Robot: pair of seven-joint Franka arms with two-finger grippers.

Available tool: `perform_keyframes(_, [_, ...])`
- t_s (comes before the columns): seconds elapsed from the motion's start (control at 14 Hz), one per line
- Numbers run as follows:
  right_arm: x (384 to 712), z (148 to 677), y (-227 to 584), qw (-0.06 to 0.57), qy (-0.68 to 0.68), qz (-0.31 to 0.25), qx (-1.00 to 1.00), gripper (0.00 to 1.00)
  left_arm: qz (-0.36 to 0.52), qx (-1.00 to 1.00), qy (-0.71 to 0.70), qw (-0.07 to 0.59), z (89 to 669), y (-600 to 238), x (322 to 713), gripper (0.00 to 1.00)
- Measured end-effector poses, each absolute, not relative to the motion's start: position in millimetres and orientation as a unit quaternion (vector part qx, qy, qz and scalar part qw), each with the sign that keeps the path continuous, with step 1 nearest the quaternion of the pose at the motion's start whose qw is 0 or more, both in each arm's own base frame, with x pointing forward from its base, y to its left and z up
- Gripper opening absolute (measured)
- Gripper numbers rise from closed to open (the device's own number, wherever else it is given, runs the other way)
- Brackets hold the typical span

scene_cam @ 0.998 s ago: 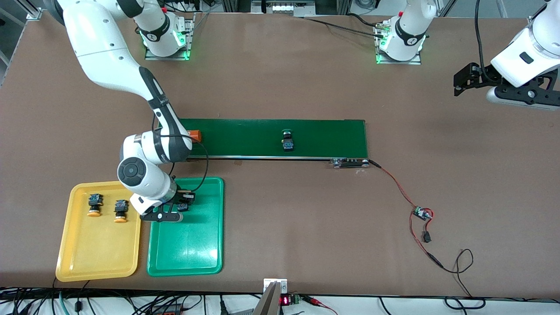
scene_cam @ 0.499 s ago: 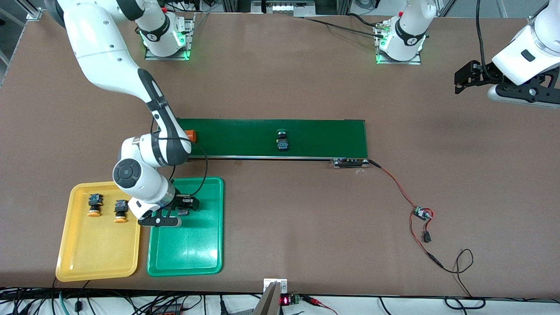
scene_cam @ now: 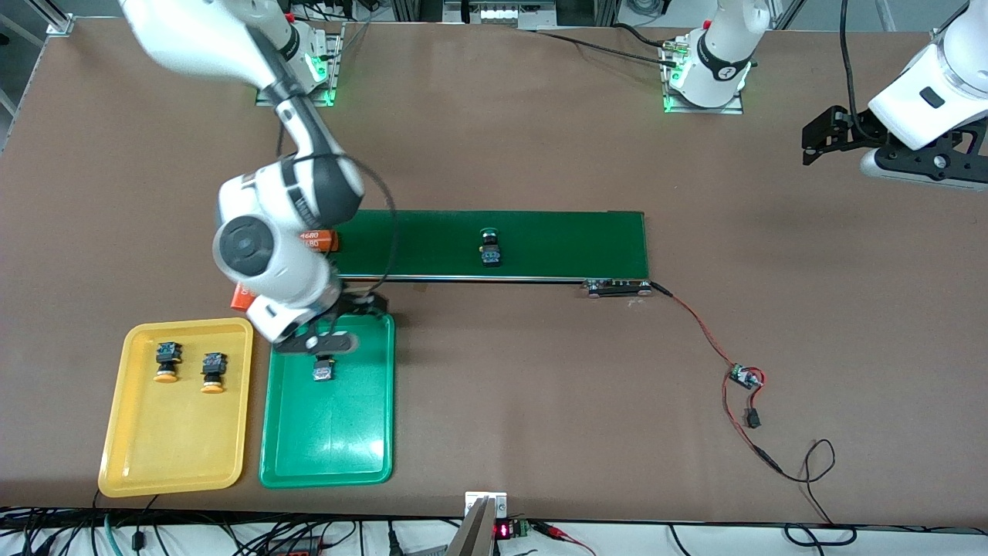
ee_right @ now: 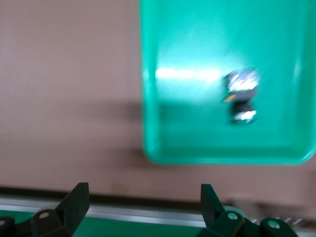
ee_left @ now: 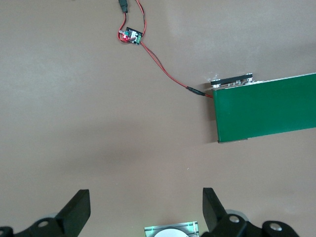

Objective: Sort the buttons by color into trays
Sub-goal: 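Move the right gripper back to the second green-ringed button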

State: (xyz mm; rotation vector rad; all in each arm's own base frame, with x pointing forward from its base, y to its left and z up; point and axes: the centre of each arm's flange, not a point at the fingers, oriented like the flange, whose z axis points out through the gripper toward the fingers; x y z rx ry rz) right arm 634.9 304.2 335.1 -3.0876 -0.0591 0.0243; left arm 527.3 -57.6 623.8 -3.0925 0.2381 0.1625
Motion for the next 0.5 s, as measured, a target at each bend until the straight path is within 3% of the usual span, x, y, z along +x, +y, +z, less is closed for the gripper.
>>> perform_keyframes(0.5, [527.5,319.1,447.0,0.013,0.001,0.029,-1.000,1.00,0.053,-0.996,0.077,0.018,623.8,-57.5,527.2,1.00])
